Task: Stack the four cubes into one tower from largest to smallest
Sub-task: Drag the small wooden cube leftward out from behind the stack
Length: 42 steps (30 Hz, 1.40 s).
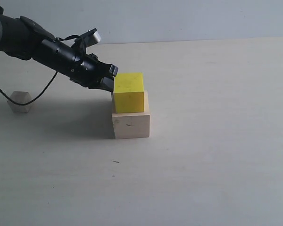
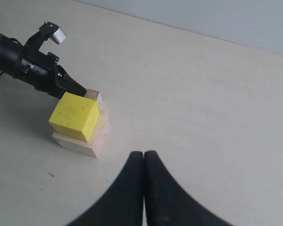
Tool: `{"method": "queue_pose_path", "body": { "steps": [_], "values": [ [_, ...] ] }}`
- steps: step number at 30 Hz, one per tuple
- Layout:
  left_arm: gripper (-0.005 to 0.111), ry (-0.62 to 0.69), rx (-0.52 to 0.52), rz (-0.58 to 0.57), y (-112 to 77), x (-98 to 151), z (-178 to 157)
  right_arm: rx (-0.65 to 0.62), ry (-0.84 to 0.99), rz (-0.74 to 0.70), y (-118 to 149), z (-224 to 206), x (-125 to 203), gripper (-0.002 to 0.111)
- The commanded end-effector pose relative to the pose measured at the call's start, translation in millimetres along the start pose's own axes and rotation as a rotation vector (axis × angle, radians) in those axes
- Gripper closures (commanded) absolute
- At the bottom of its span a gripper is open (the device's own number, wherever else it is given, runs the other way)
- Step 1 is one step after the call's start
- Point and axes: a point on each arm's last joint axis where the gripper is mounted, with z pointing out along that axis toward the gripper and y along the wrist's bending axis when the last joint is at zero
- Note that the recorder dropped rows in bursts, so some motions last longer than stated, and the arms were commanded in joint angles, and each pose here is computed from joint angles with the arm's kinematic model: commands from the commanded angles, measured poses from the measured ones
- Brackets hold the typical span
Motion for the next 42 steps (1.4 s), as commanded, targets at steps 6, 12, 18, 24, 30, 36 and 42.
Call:
{"method": "queue_pose_path", "body": {
  "steps": [6, 12, 18, 24, 30, 36, 42],
  "values": [
    [0.107, 0.007, -0.057, 0.013, 10.0, 0, -5, 0.001, -0.001, 0.000, 0, 0, 0, 0.108],
    [0.107, 0.005, -0.073, 0.004, 17.2, 0, -9, 0.001, -0.001, 0.000, 0, 0, 0, 0.108],
    [0.107, 0.000, -0.096, -0.015, 27.4, 0, -18, 0.001, -0.001, 0.000, 0, 0, 0, 0.108],
    [0.107, -0.008, -0.142, 0.006, 29.5, -3, -28, 0.001, -0.001, 0.000, 0, 0, 0, 0.108],
    [0.107, 0.022, -0.183, 0.007, 33.3, -1, -33, 0.002, -0.001, -0.003, 0, 0, 0, 0.108],
    [0.107, -0.005, -0.247, -0.022, 46.9, -3, -62, 0.002, -0.001, -0.004, 0, 0, 0, 0.108],
    [0.107, -0.046, -0.278, -0.046, 53.0, -2, -90, 0.002, -0.001, -0.007, 0, 0, 0, 0.108]
  ]
}}
